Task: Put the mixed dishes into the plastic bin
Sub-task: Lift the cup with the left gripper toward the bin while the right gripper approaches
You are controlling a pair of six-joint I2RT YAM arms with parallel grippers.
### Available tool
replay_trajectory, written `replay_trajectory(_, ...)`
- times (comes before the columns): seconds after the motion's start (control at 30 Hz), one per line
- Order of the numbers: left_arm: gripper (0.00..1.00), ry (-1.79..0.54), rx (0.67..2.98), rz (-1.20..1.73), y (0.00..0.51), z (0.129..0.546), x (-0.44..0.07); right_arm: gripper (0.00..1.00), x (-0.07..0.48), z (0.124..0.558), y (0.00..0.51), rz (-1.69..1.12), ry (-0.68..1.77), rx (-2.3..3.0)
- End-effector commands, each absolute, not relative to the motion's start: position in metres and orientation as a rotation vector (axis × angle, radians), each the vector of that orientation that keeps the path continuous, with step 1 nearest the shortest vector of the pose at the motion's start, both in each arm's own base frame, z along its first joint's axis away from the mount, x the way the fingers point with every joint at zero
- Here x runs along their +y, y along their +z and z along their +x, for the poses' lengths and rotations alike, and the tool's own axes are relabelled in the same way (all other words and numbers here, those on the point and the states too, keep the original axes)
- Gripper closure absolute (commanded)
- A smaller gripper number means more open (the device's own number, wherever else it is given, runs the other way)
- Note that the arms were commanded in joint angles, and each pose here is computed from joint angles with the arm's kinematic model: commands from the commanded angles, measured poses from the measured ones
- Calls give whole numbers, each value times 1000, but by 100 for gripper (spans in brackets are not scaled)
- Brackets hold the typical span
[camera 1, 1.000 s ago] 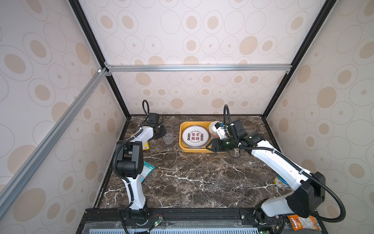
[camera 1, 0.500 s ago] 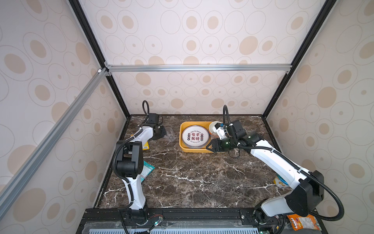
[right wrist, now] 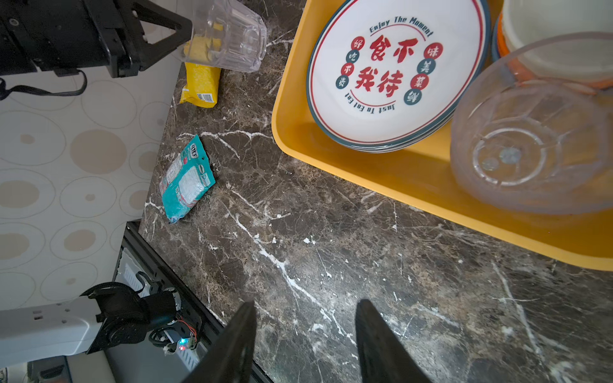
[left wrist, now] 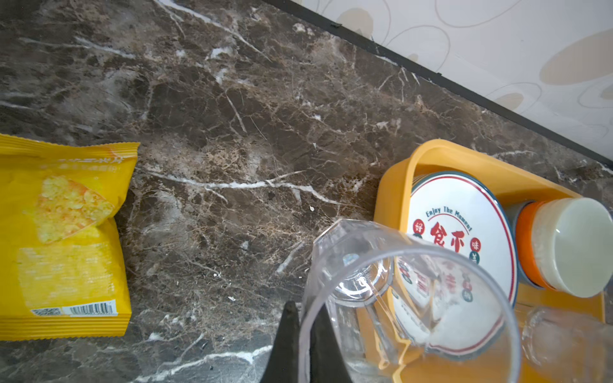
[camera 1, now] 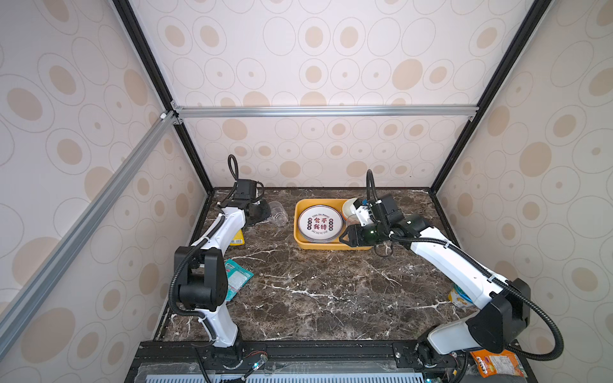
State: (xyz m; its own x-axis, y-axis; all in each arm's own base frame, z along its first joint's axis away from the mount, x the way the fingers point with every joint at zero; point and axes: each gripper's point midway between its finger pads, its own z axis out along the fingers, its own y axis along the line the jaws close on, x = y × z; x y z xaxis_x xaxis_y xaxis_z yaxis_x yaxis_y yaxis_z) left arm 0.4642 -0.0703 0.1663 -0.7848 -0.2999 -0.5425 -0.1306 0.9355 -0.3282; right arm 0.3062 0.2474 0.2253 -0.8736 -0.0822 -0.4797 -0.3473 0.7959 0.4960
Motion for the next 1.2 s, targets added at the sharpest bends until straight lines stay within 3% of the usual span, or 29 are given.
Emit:
replay_trajectory(0.0,100,-382,2454,-235,187,450,-81,48,247,311,232,-306,787,2540)
replay_trajectory(0.33,100,-469,2425,-149,212,418,-118,47,234,324,238,-245,643,2577)
replay_trajectory(1.17,100,-688,2436,175,231,361,-259,52,246,334,244,-138,613,2700)
